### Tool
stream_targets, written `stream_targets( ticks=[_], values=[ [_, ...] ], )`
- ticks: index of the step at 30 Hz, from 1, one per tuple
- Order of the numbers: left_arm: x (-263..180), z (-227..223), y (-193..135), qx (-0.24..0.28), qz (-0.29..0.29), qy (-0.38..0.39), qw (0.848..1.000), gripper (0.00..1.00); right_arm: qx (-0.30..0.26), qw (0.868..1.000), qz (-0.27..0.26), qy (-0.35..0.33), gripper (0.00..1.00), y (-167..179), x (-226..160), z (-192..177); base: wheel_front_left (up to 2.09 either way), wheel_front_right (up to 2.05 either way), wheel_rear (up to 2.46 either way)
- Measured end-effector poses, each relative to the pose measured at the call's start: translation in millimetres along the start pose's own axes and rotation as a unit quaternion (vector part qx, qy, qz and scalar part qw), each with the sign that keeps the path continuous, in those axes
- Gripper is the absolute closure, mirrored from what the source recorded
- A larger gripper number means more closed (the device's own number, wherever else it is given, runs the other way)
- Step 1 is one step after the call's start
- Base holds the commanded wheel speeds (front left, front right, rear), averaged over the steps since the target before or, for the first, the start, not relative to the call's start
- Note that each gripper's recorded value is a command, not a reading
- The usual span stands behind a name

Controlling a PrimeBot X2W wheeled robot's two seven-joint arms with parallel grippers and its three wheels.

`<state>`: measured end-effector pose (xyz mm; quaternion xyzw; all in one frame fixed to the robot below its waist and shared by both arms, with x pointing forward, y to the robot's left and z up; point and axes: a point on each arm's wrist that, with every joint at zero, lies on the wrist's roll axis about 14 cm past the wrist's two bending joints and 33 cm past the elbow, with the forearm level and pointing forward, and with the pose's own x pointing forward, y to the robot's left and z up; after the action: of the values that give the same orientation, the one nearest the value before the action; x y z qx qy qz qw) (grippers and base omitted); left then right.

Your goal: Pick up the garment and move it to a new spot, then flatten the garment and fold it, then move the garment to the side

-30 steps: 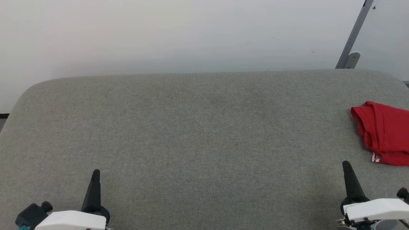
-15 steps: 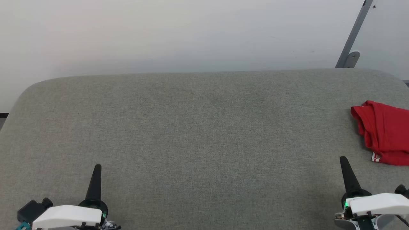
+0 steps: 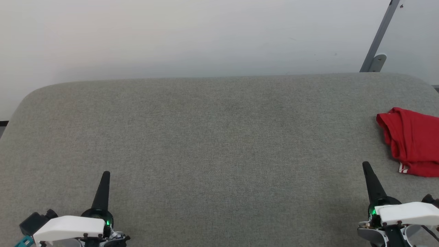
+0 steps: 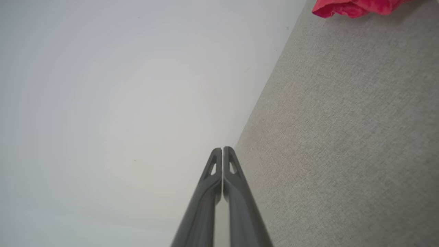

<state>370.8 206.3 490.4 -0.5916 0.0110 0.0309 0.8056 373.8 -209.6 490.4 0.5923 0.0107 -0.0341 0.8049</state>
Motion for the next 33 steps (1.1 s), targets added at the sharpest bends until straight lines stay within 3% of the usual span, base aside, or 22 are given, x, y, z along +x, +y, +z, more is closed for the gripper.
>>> stream_targets(
  ticks=[33],
  values=[
    [13.3, -1.8, -13.3, -0.124, -0.020, 0.012, 0.992, 1.00, 0.123, 0.992, 0.022, 0.014, 1.00, 14.0, 10.3, -4.2, 0.00, 0.00, 0.00]
  ],
)
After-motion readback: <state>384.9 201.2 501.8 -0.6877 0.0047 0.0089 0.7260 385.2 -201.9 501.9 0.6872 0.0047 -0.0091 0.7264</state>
